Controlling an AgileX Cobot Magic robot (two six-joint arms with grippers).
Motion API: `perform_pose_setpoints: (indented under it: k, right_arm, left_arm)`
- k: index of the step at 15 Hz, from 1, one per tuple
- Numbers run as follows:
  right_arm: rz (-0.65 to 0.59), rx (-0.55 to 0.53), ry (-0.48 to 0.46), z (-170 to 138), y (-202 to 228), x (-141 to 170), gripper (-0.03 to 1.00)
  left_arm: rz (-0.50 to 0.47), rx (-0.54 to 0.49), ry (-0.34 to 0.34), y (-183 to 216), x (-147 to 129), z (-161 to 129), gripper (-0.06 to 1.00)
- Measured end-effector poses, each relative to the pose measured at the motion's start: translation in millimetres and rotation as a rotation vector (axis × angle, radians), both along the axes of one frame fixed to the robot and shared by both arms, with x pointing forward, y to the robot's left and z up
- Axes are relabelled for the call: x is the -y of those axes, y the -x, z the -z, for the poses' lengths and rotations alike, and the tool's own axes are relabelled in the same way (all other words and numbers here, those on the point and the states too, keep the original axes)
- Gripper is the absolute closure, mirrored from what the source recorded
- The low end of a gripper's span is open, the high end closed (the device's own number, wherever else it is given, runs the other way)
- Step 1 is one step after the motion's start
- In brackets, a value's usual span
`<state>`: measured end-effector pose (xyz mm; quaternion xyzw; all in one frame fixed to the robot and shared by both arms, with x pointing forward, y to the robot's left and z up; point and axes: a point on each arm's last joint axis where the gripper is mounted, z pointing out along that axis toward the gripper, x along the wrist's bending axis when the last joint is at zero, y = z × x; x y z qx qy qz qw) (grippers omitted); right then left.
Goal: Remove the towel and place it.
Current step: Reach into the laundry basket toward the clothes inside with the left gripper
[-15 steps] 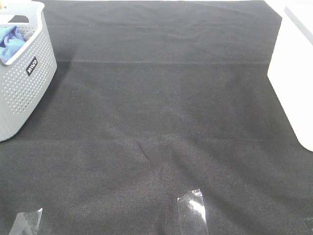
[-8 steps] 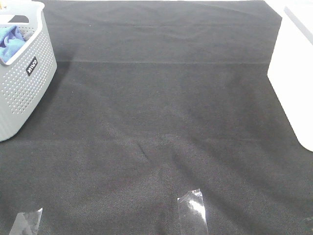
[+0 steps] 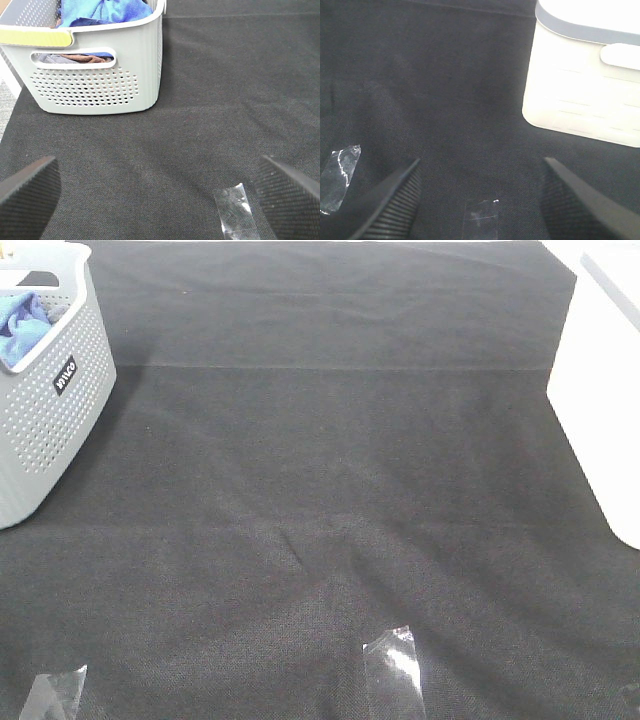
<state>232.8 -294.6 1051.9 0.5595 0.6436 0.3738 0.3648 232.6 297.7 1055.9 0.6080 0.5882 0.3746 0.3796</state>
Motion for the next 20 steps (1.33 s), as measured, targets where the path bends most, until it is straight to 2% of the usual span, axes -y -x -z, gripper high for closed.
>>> perform_pose_setpoints:
  k: [20]
  right_arm:
    - [0.0,0.0,0.0,0.0,0.0,0.0,0.33]
  left_arm:
    - [0.0,0.0,0.0,0.0,0.0,0.0,-0.05]
